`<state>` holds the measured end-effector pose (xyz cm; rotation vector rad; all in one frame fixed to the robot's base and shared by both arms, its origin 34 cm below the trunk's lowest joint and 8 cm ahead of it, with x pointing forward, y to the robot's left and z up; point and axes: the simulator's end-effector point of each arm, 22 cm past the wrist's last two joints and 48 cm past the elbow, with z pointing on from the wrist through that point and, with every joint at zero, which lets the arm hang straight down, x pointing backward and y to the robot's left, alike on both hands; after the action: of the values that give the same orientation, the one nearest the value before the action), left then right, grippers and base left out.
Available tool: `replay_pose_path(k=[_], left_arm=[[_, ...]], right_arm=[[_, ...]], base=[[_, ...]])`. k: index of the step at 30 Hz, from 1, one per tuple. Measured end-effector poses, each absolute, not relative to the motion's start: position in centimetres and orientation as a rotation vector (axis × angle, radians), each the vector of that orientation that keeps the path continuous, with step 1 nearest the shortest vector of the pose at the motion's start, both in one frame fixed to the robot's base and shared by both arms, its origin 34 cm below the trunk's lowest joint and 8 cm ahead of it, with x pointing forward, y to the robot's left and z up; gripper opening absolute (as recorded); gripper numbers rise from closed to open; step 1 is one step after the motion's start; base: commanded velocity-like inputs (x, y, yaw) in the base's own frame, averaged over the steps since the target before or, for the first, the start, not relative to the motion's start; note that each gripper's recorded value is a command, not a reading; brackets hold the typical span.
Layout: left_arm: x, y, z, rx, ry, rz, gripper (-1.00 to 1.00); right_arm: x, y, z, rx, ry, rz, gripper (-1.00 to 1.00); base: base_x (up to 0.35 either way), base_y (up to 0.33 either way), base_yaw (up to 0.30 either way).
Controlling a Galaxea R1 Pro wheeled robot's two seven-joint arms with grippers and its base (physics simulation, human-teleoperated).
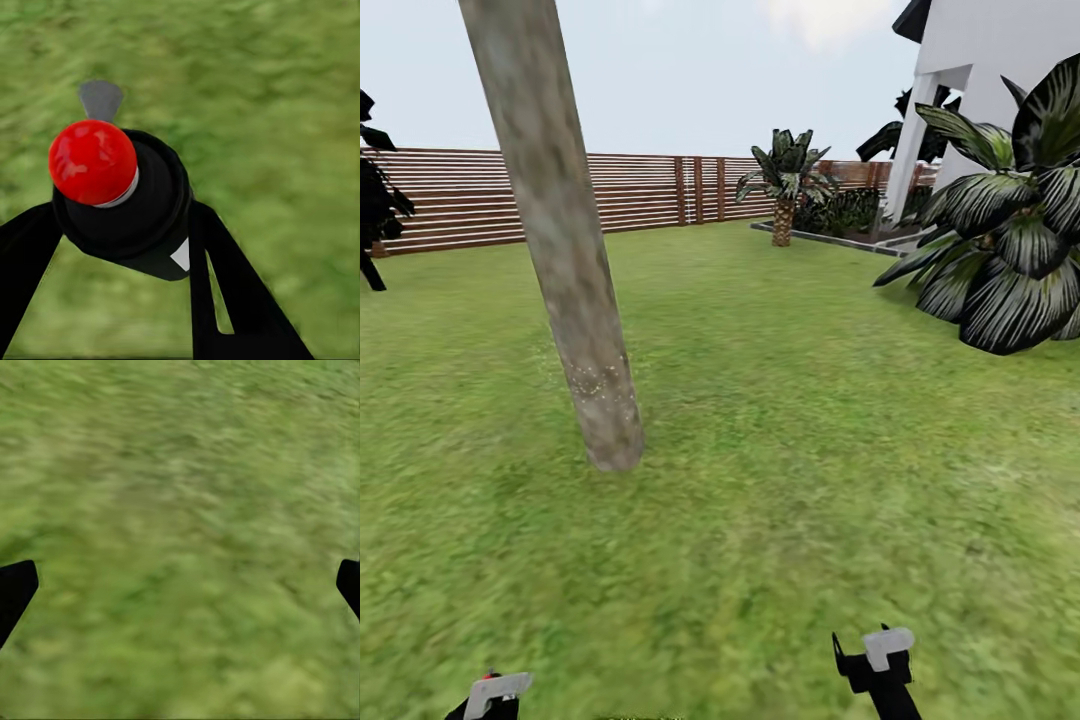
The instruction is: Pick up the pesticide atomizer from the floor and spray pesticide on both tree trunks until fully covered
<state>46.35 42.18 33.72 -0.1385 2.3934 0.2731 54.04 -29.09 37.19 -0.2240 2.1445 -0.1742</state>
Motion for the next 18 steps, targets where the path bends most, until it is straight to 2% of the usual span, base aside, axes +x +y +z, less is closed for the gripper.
replay_pose_path(k=[14,18], left_arm=[[46.3,41.7,33.6,-0.151,2.392,0.262,-1.0],[46.2,42.2,33.7,-0.208,2.383,0.267,-1.0]], right_arm=[[51.4,-30.5,35.8,-0.142,2.2,-0.285,1.0],[50.9,-29.7,35.4,-0.14,2.216,-0.271,1.0]], base=[[-0.001,0.0,0.281],[-0.232,0.0,0.281]])
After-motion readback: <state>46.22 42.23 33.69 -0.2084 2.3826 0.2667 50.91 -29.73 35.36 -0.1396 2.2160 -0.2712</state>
